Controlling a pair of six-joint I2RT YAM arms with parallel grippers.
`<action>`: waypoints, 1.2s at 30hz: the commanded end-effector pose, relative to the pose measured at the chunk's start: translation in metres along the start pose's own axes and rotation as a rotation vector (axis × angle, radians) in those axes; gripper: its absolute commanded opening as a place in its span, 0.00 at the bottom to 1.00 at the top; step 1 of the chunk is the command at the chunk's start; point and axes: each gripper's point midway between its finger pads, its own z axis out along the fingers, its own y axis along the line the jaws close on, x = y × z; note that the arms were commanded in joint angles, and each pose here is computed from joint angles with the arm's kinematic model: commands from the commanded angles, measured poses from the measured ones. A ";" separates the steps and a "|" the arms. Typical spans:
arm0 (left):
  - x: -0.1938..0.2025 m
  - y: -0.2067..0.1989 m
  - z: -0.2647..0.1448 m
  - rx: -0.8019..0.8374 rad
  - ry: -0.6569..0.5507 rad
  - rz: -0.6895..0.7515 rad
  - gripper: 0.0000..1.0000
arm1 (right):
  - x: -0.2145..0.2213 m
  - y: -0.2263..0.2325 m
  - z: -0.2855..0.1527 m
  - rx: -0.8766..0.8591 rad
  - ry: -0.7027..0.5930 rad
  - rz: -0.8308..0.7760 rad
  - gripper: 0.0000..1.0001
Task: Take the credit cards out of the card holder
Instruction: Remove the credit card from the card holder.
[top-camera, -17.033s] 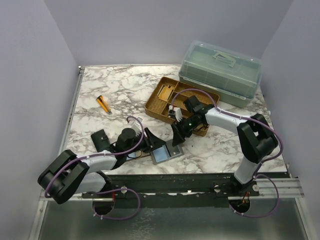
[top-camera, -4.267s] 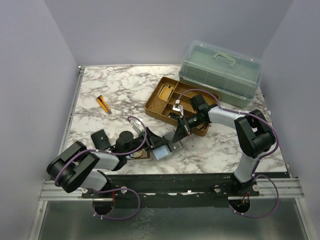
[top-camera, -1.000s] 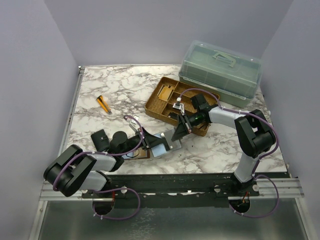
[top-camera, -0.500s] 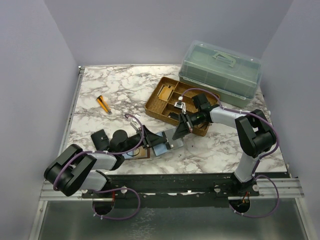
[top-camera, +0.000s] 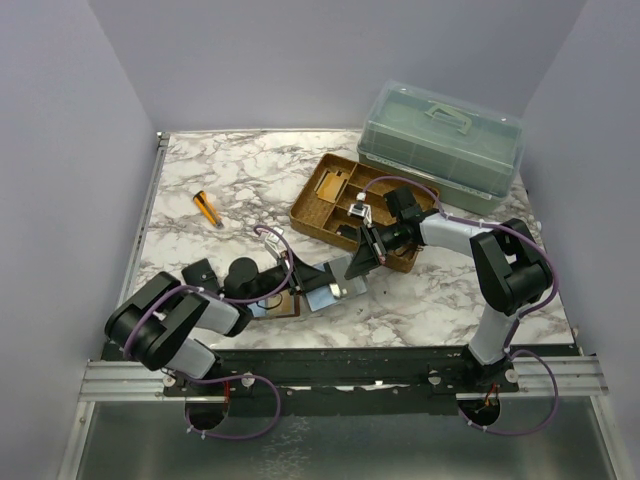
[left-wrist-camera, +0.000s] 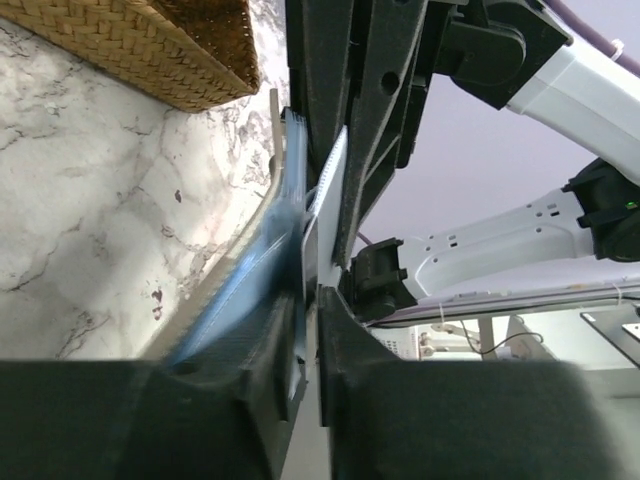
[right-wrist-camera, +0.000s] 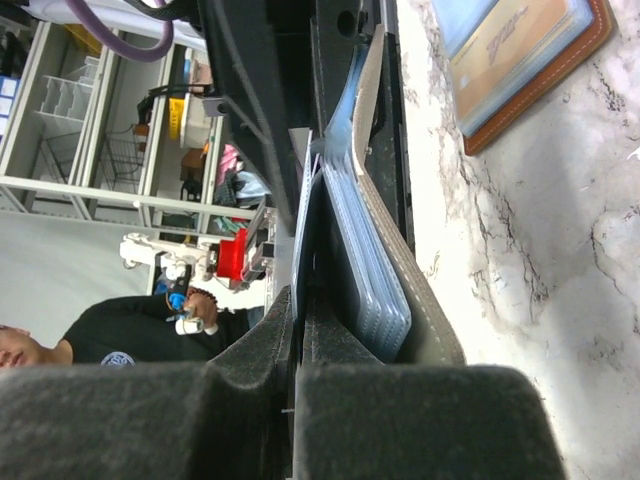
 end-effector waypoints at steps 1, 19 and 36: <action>-0.001 -0.006 0.003 0.039 0.016 0.015 0.08 | 0.003 0.012 0.000 -0.089 0.016 0.012 0.00; 0.006 0.007 -0.022 0.008 0.005 0.036 0.00 | 0.003 0.005 -0.001 -0.029 0.007 -0.011 0.00; 0.007 0.016 -0.042 -0.054 -0.005 0.033 0.00 | 0.005 -0.010 -0.005 0.088 -0.002 -0.052 0.00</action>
